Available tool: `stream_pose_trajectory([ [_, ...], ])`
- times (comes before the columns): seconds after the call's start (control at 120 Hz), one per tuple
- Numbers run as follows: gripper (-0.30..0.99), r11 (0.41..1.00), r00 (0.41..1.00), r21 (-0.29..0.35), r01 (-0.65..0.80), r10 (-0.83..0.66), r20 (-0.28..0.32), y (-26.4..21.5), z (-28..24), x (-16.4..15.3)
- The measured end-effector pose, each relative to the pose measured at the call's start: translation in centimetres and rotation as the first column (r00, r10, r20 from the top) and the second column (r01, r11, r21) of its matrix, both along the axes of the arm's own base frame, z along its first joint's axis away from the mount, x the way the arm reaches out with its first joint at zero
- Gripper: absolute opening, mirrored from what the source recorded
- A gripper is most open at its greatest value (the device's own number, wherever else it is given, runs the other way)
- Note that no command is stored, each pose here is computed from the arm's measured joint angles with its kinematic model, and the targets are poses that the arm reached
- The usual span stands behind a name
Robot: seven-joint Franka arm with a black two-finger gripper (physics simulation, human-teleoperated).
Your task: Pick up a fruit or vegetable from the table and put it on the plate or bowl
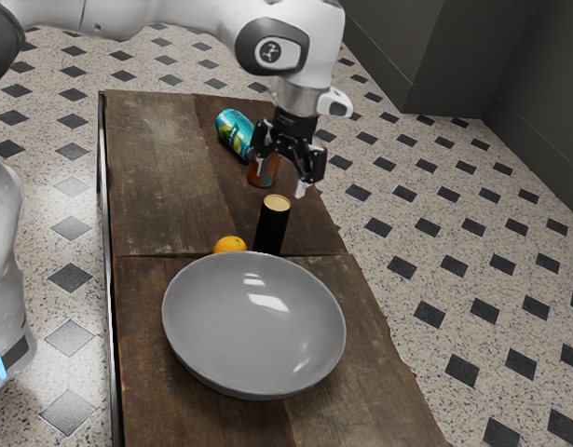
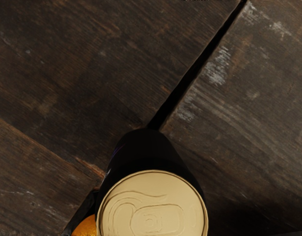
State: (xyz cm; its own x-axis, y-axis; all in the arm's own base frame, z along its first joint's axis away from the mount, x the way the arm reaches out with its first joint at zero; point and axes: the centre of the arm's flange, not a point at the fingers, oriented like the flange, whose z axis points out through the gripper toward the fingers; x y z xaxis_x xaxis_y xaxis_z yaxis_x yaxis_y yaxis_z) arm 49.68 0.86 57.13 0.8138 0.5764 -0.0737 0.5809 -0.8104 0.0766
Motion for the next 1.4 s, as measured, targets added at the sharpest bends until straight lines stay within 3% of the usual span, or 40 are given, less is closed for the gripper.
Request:
stream_pose_trajectory([
  [0.367, 0.69, 0.994, 0.994, 0.021, -0.110, 0.110, 0.006, -6.5, 0.2, -0.9],
  [0.617, 0.69, 0.979, 0.980, 0.036, -0.201, 0.201, -0.004, -7.1, -1.7, -2.7],
  [0.875, 0.69, 0.937, 0.935, 0.038, -0.347, 0.343, 0.087, -3.4, -3.9, -4.5],
  [1.042, 0.69, 0.926, 0.925, 0.092, -0.366, 0.351, 0.143, -3.5, -4.3, -4.6],
  [1.4, 0.69, 0.904, 0.916, 0.151, -0.400, 0.390, 0.093, -4.4, -8.5, -4.6],
])
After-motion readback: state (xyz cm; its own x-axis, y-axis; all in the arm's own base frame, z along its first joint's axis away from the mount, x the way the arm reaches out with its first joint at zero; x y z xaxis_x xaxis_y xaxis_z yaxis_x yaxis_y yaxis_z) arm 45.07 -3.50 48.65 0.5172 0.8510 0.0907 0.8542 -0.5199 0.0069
